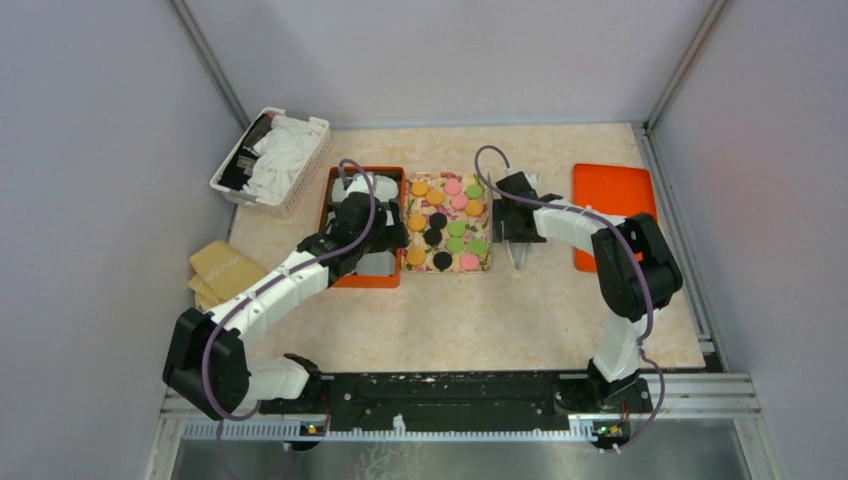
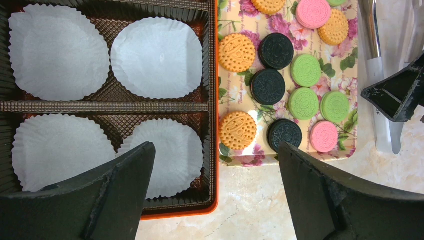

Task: Pack the cookies

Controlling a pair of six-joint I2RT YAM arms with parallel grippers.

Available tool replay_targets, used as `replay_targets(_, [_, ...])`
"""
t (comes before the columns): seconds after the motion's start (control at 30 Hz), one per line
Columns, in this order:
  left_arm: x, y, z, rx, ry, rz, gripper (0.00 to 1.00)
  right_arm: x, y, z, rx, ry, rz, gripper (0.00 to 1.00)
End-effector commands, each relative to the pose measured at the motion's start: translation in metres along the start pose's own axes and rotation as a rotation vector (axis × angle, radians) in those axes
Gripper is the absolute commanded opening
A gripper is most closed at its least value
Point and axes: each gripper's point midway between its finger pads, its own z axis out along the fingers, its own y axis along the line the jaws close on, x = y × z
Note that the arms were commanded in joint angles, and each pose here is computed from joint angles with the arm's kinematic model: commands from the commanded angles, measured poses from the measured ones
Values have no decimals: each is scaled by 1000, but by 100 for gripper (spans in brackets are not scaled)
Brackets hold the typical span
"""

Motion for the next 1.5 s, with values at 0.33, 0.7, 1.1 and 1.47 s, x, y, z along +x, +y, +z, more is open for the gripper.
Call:
replay_targets(0.33, [-1, 1, -3, 13, -29, -21, 99, 2, -6, 13, 60, 177, -71, 69])
replay_targets(0.7, [4, 1, -3, 23, -23, -25, 99, 35, -13, 38, 94, 289, -92, 66])
replay_targets(1.1, [7, -5, 0, 50, -7, -37, 99, 65, -19, 39, 89, 347, -103, 80])
replay_targets(1.47, [7, -5, 0, 48, -7, -36, 99, 47, -17, 35, 101, 315, -100, 38])
